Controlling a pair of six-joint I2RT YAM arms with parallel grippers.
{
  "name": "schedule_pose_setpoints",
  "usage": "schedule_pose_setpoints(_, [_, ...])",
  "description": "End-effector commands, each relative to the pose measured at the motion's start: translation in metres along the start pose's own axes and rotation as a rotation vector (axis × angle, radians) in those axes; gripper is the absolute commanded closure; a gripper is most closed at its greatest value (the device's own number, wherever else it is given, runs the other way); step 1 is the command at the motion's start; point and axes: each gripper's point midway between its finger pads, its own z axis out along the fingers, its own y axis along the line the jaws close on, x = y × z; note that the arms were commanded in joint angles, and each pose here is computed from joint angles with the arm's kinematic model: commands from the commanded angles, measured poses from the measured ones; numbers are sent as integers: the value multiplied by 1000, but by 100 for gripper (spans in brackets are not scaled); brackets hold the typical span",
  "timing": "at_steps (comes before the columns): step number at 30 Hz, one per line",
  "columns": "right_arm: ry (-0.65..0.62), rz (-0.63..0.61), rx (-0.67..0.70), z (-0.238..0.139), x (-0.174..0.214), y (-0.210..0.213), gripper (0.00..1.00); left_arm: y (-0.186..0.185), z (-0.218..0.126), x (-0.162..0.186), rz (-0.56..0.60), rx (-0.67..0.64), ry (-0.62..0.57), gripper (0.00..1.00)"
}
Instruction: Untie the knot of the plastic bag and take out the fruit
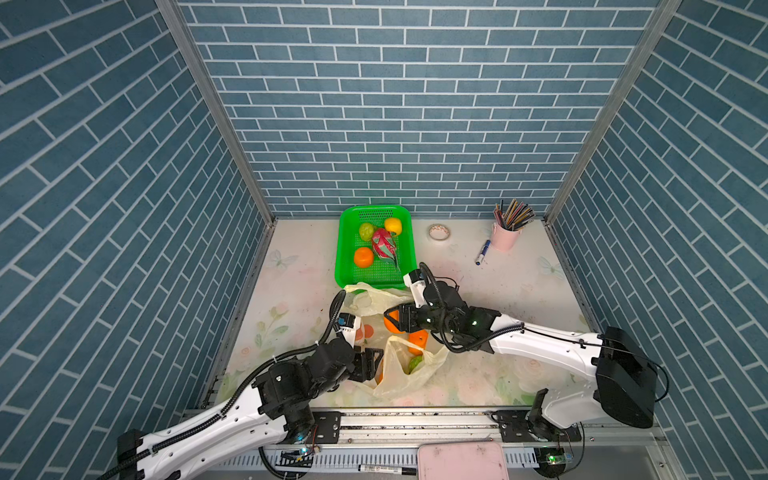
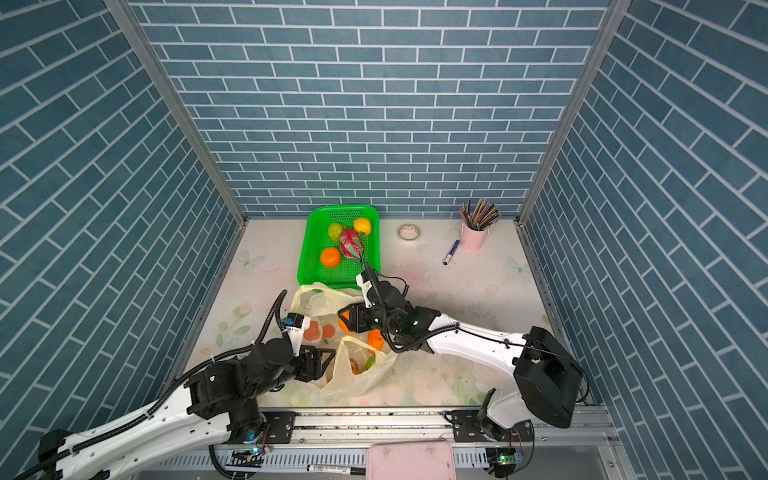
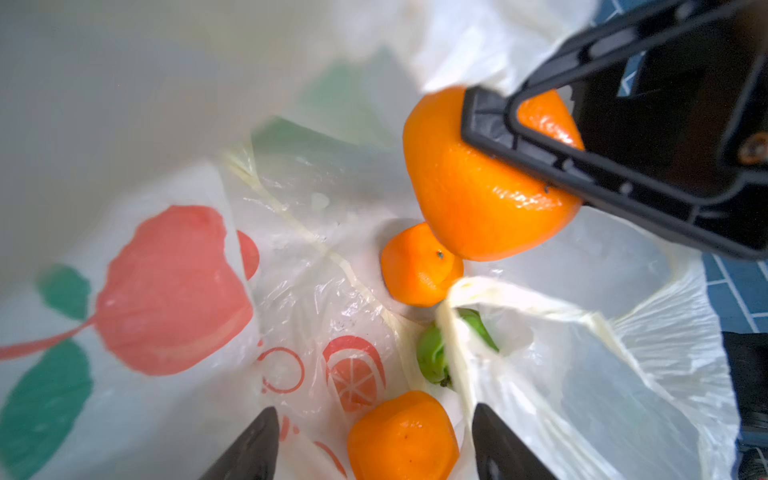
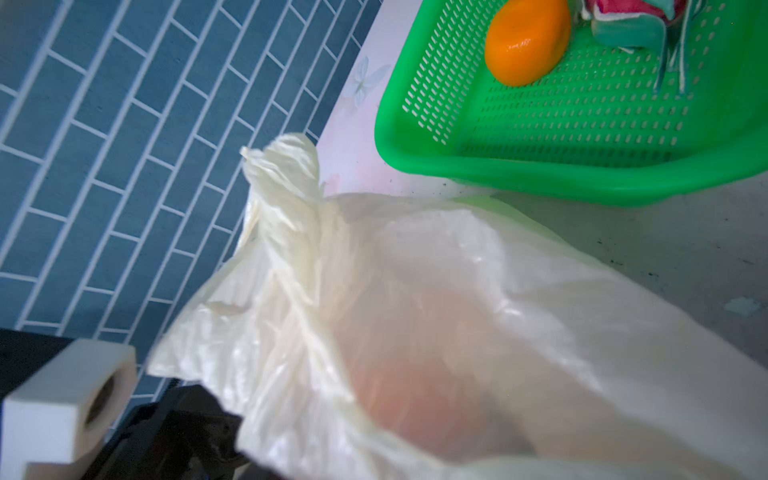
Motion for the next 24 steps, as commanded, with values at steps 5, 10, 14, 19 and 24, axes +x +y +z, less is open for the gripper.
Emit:
schedule_pose_setpoints(5, [-69,119,-183,-26,-31,40,59,-21,-9,-28,46,77,-108,26])
schedule_pose_setpoints(10, [-65,140,-244,-42,-34,53,59,-40,-26,-52,76,153,-204,26])
schedule_pose_setpoints(14, [-83,159,-306,-57,-40,65,59,-64,-41,-73,135,251,-298,26])
schedule_pose_setpoints(19, [-144,152,-351,-78,-56,80,60,-90,-61,-101,206,340,-428,25])
schedule_pose_setpoints(24, [-187,129,-391,-95,-72,94,60,-113,-76,-123,345,376,-536,15])
